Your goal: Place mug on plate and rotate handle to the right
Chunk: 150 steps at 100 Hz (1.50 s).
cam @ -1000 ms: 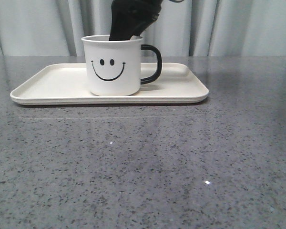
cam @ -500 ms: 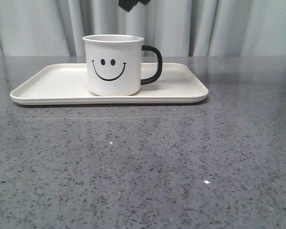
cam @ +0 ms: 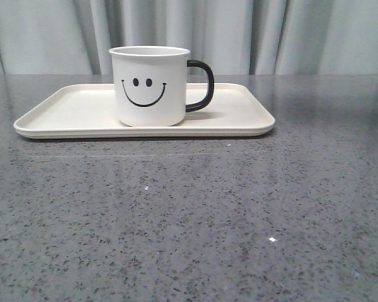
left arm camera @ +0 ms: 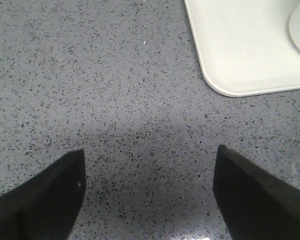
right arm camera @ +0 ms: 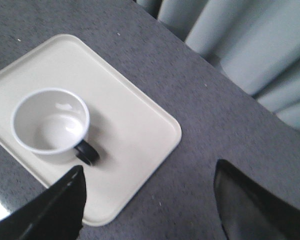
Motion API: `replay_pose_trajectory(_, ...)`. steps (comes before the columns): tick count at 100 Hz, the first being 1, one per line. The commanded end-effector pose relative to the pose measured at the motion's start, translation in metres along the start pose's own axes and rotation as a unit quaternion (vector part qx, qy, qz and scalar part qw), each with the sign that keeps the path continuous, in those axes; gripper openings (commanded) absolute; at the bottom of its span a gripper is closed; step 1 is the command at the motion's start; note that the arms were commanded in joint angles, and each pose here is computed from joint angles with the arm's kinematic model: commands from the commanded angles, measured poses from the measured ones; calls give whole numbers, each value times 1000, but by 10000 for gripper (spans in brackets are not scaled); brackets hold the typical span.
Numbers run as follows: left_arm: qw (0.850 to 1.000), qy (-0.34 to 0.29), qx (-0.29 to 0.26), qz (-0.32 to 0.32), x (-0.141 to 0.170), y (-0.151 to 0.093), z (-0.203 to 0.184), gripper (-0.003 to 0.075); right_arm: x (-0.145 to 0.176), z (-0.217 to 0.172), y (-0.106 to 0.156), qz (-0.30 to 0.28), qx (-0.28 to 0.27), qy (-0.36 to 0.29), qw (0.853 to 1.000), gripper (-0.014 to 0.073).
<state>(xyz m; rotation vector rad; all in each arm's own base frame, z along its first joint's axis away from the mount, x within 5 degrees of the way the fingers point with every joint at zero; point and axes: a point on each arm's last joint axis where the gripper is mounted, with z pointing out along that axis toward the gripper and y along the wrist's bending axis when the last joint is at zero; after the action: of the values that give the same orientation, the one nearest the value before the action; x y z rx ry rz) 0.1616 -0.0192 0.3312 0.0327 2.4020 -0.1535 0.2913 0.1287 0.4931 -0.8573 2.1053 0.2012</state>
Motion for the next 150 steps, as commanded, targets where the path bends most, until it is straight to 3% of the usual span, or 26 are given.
replay_pose_trajectory(1,999,-48,7,-8,-11,-2,-9,514,12,-32,-2,15,63,-28,997,531)
replay_pose_trajectory(12,999,-48,7,-8,-11,-2,-9,514,43,-38,4,31,88,-10,996,531)
replay_pose_trajectory(44,999,-48,7,-8,-11,-2,-9,514,127,-51,33,103,110,-78,986,531)
replay_pose_trajectory(68,999,-48,7,-8,-11,-2,-9,514,188,-45,42,104,163,-58,979,531)
replay_pose_trajectory(85,999,-48,7,-8,-11,-2,-9,514,213,-45,45,117,190,-44,974,531)
replay_pose_trajectory(118,999,-48,7,-8,-11,-2,-9,513,231,-48,51,155,198,-80,965,523)
replay_pose_trajectory(128,999,-48,7,-8,-11,-2,-9,488,233,-45,52,153,196,-83,965,430)
replay_pose_trajectory(133,999,-48,7,-8,-11,-2,-9,442,234,-44,52,152,195,-84,965,340)
replay_pose_trajectory(140,999,-48,7,-8,-11,-2,-9,338,234,-43,52,151,194,-86,966,208)
replay_pose_trajectory(150,999,-49,7,-8,-11,-2,-9,132,234,-42,52,149,192,-93,965,33)
